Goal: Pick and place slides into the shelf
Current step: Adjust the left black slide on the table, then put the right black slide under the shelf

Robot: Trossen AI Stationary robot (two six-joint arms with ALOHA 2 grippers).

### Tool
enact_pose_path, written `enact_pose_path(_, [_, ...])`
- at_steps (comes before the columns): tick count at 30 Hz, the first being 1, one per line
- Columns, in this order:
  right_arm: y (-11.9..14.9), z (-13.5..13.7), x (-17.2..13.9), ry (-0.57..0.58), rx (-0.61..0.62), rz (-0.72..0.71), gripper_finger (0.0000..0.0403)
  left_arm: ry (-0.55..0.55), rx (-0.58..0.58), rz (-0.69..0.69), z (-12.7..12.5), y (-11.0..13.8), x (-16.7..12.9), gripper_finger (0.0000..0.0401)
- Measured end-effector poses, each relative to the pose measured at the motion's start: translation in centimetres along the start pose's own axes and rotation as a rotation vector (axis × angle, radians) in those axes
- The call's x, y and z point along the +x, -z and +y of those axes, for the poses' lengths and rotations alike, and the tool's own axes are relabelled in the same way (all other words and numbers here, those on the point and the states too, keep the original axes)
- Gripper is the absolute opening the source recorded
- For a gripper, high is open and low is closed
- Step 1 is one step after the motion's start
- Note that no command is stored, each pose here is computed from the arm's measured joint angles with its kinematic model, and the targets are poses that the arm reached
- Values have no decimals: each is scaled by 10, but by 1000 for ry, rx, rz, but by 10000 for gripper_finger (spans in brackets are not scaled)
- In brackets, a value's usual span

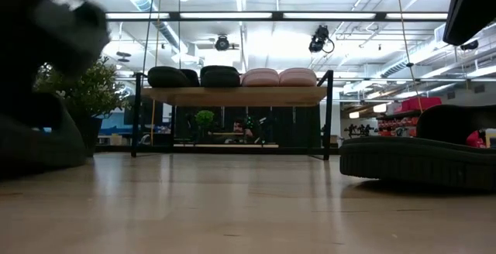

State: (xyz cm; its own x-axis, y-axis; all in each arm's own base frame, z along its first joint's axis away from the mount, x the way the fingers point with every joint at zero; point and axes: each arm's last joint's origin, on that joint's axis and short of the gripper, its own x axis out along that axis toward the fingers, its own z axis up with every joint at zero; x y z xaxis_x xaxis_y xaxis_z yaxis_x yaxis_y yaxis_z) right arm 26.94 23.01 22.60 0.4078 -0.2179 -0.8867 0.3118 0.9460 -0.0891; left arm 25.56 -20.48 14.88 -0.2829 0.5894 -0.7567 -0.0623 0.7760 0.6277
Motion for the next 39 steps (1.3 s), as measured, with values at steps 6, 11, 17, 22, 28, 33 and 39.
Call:
enact_pose_path(6, [0,0,0,0,-5,0,12,-92,-32,66,6,8,28,117])
enact_pose_path(11, [0,0,0,-2,-4,-2,11,-85,-25,70,9,6,27,28])
enact_pose_path(17, [-4,-3,2,4,8,0,13,-4,-16,-120,12,-11,-17,6])
enact_pose_path(22, [-9,-6,5,15,27,0,10,27,-19,-352,26,-27,-62,4])
enact_pose_path(28, [-9,-6,5,9,34,8,14,47,12,-441,39,-36,-85,12])
enact_pose_path(33, [-3,-3,3,-45,39,99,25,45,12,-428,45,-43,-83,21])
enact_pose_path(39, [6,-11,1,41,13,164,60,43,27,-421,48,-48,-79,55])
